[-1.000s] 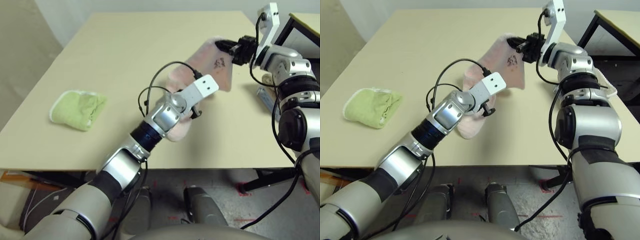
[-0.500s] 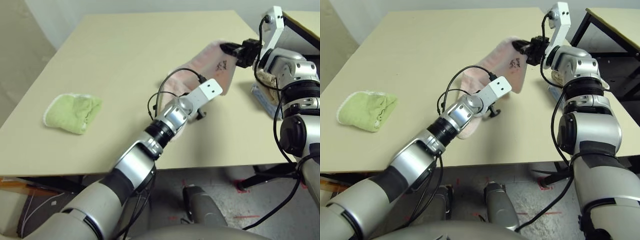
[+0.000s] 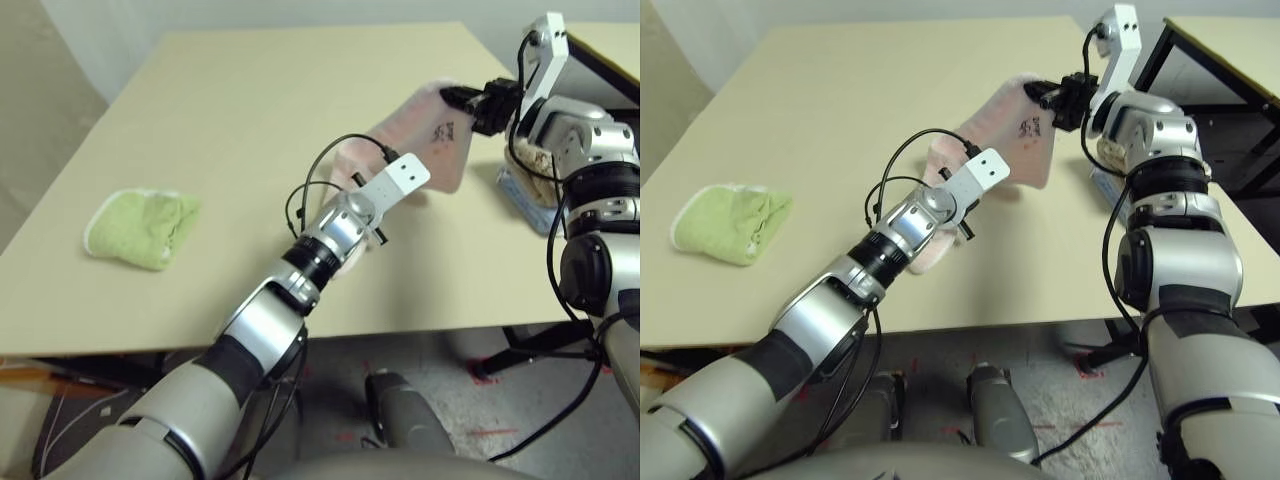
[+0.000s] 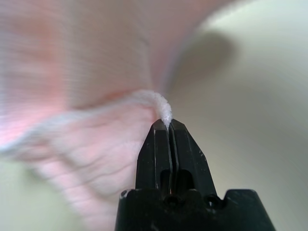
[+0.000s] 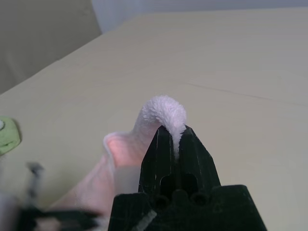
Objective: Fold the towel and set it aside.
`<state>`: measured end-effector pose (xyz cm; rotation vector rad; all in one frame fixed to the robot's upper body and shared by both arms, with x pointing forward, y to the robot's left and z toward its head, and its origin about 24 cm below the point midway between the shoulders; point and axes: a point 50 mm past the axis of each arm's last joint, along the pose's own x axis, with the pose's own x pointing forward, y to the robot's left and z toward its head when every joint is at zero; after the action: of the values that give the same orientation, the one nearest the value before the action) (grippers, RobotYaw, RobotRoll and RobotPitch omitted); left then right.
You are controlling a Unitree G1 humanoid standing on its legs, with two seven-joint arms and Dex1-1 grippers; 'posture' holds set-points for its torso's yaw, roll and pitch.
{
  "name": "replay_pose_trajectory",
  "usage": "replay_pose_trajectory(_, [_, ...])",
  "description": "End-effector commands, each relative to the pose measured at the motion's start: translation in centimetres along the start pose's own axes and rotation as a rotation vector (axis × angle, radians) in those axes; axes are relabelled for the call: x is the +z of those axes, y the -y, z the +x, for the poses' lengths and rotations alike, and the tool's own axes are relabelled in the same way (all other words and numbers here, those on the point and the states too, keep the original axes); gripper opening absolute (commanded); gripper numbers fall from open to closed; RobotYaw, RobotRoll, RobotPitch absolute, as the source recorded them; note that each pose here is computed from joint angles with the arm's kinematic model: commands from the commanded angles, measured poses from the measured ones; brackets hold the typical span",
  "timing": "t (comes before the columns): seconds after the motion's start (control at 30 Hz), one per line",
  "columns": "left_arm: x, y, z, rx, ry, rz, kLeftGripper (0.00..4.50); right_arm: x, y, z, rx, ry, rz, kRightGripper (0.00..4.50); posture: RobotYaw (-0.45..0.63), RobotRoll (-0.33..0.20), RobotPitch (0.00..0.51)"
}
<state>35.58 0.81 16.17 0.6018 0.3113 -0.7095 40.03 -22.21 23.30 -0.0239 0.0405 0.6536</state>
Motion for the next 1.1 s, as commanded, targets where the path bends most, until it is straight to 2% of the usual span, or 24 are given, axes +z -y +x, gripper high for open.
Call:
replay_pose_trajectory(0.03, [1.7,-1.0,-3.9,-0.046,0.108,-0.120,0.04,-0.8,0.5,-0.5,-0.016,-0.035,-0.015,0.00,0.15,0.000,0.064])
replay_pose_trajectory(0.17, [2.0,-3.3,-8.7,-0.038,0.233,-0.253,0.04,-1.5,1.3,-1.5,-0.019,-0.077,-0.022,0.00,0.15,0.000,0.068])
replay_pose_trajectory(0.27, [0.2,-7.0,-13.5,0.052,0.299,-0.337,0.04,-2.3,2.3,-3.6,0.029,-0.157,-0.033,0.00,0.17,0.000,0.073])
replay_pose_trajectory(0.47, [-4.2,-11.0,-18.4,0.205,0.230,-0.420,0.04,-2.7,3.5,-6.8,0.089,-0.258,-0.008,0.00,0.19,0.000,0.067])
replay_pose_trajectory(0.8, [-5.4,-12.0,-19.2,0.171,0.252,-0.457,0.04,-2.5,2.9,-7.7,0.241,-0.317,0.133,0.00,0.19,0.000,0.049])
replay_pose_trajectory(0.97, [-6.0,-12.5,-19.5,0.124,0.241,-0.476,0.04,-3.3,2.1,-8.0,0.365,-0.382,0.181,0.00,0.19,0.000,0.046])
replay_pose_trajectory(1.03, [-6.3,-12.9,-19.4,0.134,0.245,-0.484,0.04,-3.3,2.3,-7.2,0.301,-0.336,0.131,0.00,0.19,0.000,0.045])
replay_pose_trajectory(1.1, [-6.2,-13.9,-19.4,0.203,0.268,-0.443,0.04,-2.4,2.9,-5.6,0.107,-0.198,0.021,0.00,0.19,0.000,0.043])
